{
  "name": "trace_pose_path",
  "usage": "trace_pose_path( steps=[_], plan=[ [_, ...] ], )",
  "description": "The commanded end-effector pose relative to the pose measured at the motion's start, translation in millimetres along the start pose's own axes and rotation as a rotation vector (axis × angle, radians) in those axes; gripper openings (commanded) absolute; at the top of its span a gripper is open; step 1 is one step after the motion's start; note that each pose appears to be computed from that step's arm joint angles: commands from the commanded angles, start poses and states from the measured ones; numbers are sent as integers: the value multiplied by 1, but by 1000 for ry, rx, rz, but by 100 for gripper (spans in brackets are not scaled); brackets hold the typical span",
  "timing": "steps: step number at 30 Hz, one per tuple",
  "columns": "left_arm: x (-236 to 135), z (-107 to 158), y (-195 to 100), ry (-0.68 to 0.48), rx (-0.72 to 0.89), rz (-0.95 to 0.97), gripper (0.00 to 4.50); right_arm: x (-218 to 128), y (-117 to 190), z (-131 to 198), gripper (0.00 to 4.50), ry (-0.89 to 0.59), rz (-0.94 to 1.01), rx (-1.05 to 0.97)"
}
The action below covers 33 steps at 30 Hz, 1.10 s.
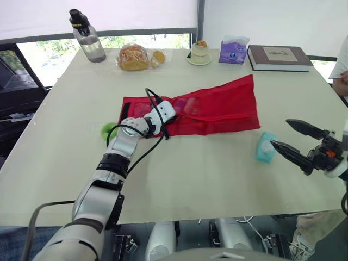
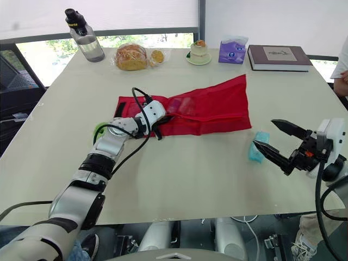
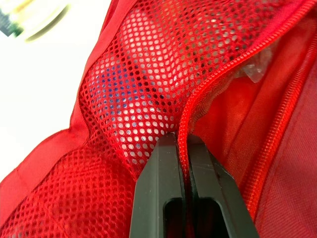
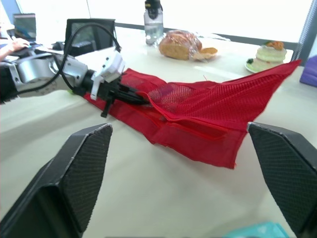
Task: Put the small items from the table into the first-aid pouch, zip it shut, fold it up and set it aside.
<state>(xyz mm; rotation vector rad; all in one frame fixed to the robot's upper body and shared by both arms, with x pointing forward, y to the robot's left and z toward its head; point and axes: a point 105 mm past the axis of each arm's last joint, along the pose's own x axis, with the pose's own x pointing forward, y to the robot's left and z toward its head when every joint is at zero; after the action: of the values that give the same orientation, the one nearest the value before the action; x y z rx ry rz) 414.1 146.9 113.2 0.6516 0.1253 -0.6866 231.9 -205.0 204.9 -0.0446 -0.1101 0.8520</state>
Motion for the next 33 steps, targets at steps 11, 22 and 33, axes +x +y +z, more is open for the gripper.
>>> trace_pose_path(
  steps=[11, 22, 33],
  plan=[
    [-12, 26, -7, -79, 26, -50, 62, -9, -9, 24, 450, 19, -34, -157],
    [-8, 58, -13, -147, 149, -126, 443, -3, -5, 23, 450, 31, -47, -167],
    [56, 107, -61, -203, 132, -335, 443, 2, -3, 14, 450, 88, -93, -181]
  ],
)
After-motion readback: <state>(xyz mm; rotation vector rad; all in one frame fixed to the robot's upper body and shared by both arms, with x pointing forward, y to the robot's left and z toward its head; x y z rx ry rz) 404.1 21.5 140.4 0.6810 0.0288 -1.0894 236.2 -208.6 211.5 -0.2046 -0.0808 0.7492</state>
